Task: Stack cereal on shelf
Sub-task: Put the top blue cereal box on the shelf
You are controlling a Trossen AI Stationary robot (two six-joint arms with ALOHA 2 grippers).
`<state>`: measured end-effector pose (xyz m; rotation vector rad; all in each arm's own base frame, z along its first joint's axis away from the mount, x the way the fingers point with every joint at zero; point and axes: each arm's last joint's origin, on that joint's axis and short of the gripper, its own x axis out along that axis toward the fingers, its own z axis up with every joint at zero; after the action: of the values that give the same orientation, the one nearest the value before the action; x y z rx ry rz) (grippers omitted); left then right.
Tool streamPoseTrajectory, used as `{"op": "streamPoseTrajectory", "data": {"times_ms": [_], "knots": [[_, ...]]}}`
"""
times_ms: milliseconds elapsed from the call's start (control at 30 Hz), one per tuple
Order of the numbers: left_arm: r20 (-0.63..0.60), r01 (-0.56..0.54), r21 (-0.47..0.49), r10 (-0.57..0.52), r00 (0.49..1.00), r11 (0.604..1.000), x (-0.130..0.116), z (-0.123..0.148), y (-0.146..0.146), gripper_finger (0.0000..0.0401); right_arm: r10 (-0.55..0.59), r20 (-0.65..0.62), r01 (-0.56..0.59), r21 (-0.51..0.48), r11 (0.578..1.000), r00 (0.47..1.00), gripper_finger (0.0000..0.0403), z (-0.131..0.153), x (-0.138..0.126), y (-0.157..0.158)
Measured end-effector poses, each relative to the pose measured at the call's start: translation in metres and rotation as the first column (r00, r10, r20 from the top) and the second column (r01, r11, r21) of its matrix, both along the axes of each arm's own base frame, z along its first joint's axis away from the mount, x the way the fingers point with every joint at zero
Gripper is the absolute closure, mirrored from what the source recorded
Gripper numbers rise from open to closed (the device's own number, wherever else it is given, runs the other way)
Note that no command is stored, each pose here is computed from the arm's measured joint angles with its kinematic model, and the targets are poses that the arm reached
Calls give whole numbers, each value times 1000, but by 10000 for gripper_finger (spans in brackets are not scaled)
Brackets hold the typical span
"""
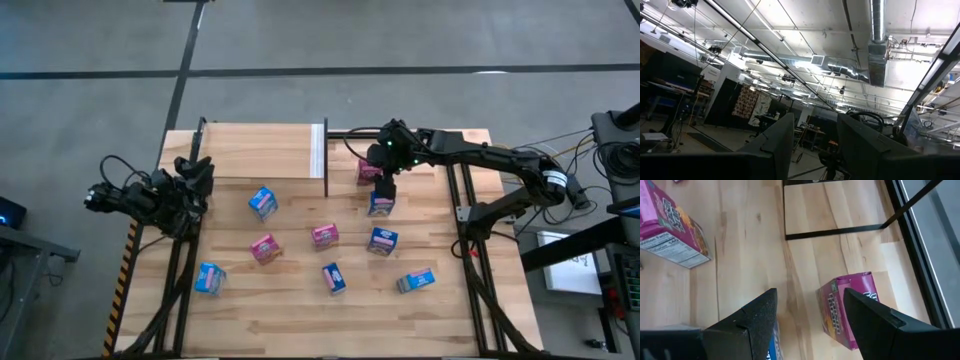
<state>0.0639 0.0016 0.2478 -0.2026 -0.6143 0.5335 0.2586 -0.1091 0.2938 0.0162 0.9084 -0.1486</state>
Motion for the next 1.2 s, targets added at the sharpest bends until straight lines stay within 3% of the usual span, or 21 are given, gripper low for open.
{"op": "streamPoseTrajectory", "data": {"times_ms": [267,500,767,967,1200], "knots": [[0,-1,1,1,1000,1000,0,0,0,266,-39,0,39,28,999,999,180,-1,1,-1],[0,-1,1,1,1000,1000,0,0,0,266,-8,-30,9,26,1000,1000,138,-1,-2,2],[-2,-2,4,2,1000,1000,0,0,0,266,21,-193,11,167,986,981,130,-10,-8,34],[-2,-3,4,3,1000,1000,0,0,0,266,-20,-277,44,81,996,961,142,-17,-9,48],[-2,-2,4,2,1000,1000,0,0,0,266,-17,-285,42,79,996,958,145,-21,-7,49]]}}
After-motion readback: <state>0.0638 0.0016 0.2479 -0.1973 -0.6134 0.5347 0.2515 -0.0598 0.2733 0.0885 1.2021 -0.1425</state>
